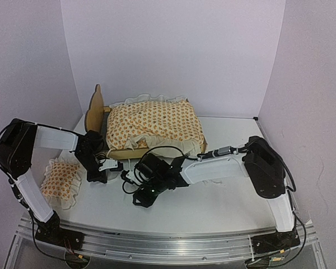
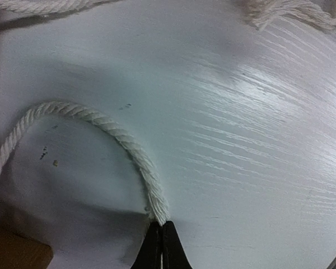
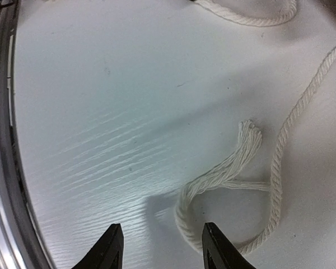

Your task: Set up the pet bed

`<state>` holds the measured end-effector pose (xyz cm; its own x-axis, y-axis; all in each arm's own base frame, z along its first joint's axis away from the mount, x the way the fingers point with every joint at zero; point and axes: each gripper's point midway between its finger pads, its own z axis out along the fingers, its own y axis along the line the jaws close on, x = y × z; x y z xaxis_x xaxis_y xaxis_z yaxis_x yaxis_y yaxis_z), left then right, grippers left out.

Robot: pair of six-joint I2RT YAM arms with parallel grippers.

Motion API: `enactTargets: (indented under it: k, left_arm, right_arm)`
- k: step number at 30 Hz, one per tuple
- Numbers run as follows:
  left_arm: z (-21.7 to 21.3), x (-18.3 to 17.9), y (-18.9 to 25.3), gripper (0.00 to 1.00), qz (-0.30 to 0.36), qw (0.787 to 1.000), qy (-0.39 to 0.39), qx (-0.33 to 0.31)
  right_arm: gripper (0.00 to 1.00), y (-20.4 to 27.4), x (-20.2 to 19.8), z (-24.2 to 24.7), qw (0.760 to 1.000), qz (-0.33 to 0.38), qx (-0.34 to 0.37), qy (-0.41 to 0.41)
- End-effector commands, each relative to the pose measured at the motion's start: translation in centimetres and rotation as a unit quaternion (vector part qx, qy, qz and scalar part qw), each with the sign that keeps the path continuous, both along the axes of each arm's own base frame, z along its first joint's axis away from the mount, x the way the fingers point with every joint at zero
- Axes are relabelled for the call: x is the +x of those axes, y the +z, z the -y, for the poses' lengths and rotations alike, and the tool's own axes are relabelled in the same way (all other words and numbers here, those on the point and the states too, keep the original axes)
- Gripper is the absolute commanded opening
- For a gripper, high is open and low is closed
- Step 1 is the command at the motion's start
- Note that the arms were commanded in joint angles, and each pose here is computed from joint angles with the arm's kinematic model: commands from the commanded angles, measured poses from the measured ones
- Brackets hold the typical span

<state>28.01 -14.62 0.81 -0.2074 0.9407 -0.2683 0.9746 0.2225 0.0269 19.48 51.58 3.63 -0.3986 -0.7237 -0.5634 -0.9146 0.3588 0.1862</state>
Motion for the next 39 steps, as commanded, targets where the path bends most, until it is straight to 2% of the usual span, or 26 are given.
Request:
enactTargets:
  k: [1, 4, 5, 8, 9, 13, 20, 26, 28, 32, 36, 39]
  left_arm:
    - [0.6, -1.6, 3.3, 0.0, -0.017, 0.999, 0.009, -0.03]
    - [1.5, -1.9, 6.3, 0.0, -0.017, 0.998, 0.004, -0.063]
    - [1.9, -2.1, 7.4, 0.0, -0.016, 0.997, 0.002, -0.075]
    - [3.2, -2.3, 10.2, 0.0, -0.016, 0.993, -0.003, -0.119]
    - [3.6, -2.2, 10.9, 0.0, -0.015, 0.991, -0.004, -0.132]
    - [6.0, -1.8, 13.2, 0.0, -0.029, 0.984, -0.004, -0.177]
    - [11.2, -1.8, 15.4, 0.0, -0.075, 0.97, -0.027, -0.228]
    - [14.6, -3.3, 12.5, 0.01, -0.133, 0.964, -0.039, -0.227]
    - [15.3, -4.1, 10.8, 0.09, -0.157, 0.963, -0.043, -0.215]
    - [15.3, -4.4, 9.7, 0.38, -0.181, 0.961, -0.037, -0.207]
    - [14.5, -3.2, 13.2, 0.55, -0.147, 0.959, -0.026, -0.239]
    - [13.2, -1.6, 16.3, 0.63, -0.126, 0.954, 0.005, -0.273]
  right_arm:
    - [0.48, -1.6, 1.5, -0.3, 0.999, 0.034, -0.019, 0.005]
    - [0.43, -3.1, 1.6, 0.7, 0.998, 0.038, -0.042, -0.008]
    - [0.35, -3.4, 1.4, 1.0, 0.998, 0.038, -0.046, -0.006]
    - [0.04, -3.5, 0.3, 0.9, 0.998, 0.033, -0.045, 0.018]
    - [0.0, -3.4, -0.3, 0.7, 0.998, 0.032, -0.043, 0.032]
    - [0.0, -1.3, -3.2, -1.2, 0.995, 0.038, -0.012, 0.097]
    - [0.0, 6.0, -8.5, -5.3, 0.979, 0.029, 0.085, 0.181]
    - [0.0, 9.5, -7.5, -7.5, 0.976, 0.061, 0.144, 0.15]
    - [0.0, 9.7, -6.6, -8.1, 0.976, 0.072, 0.156, 0.131]
    - [0.0, 9.1, -5.1, -8.4, 0.98, 0.054, 0.171, 0.09]
    - [0.0, 10.2, -3.7, -8.3, 0.975, 0.029, 0.215, 0.051]
    - [0.0, 10.6, -3.2, -8.3, 0.972, 0.022, 0.229, 0.048]
